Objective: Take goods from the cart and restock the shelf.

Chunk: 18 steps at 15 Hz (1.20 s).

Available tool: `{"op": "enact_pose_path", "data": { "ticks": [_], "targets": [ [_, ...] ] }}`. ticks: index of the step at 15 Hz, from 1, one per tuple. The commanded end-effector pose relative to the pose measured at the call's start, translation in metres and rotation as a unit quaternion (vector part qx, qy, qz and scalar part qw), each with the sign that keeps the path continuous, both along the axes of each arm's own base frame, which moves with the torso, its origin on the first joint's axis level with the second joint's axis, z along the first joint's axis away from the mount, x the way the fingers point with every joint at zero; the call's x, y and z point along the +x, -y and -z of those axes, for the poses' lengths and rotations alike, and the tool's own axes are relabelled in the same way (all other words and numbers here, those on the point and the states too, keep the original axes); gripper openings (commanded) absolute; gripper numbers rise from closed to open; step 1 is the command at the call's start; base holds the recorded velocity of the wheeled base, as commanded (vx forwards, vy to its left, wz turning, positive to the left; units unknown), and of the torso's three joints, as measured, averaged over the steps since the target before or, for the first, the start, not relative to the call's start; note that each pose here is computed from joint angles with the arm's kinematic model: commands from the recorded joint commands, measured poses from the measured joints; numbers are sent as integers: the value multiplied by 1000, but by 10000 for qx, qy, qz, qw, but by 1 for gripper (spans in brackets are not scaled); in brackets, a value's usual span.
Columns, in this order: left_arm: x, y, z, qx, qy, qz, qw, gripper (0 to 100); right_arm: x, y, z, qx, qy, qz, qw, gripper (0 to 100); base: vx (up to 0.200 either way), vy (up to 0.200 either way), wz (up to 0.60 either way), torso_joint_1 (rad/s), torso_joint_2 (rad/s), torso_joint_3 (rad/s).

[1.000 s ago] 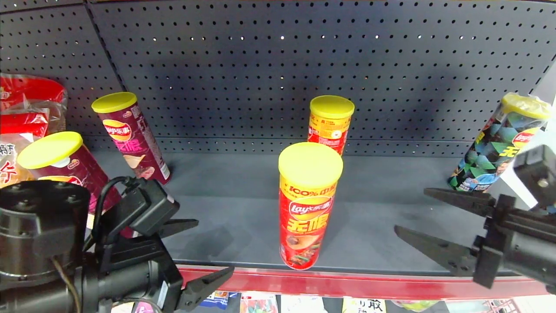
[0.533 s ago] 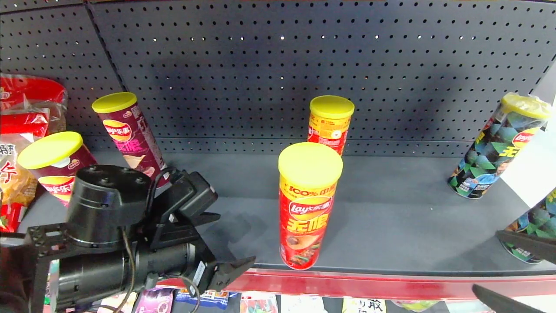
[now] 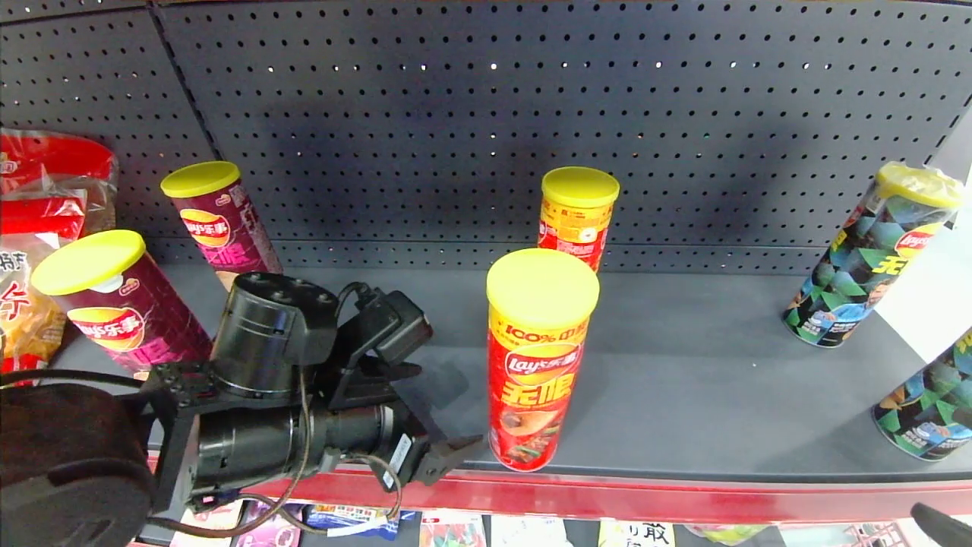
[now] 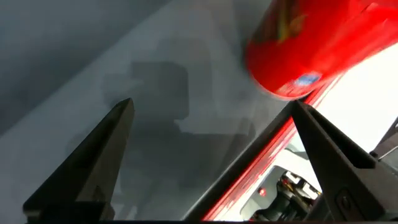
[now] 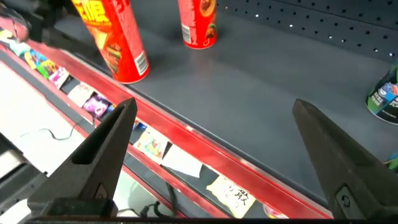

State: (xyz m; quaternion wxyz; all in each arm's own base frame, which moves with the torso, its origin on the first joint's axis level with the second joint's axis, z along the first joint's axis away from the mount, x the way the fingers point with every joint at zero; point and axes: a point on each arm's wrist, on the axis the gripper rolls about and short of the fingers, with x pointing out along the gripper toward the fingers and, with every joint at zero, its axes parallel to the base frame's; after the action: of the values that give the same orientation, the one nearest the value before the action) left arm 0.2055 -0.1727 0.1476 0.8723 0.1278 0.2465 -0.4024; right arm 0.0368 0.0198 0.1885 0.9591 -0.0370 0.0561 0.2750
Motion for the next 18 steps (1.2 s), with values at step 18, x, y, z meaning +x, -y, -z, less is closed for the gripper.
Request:
{"op": "enact_pose_path", "data": {
  "ticks": [18],
  "targets": [
    [21, 22, 11, -15, 24, 55, 10000, 100, 0, 0, -1, 58, -15, 43, 10000, 100, 0, 0, 0, 0, 0, 0]
  ]
}}
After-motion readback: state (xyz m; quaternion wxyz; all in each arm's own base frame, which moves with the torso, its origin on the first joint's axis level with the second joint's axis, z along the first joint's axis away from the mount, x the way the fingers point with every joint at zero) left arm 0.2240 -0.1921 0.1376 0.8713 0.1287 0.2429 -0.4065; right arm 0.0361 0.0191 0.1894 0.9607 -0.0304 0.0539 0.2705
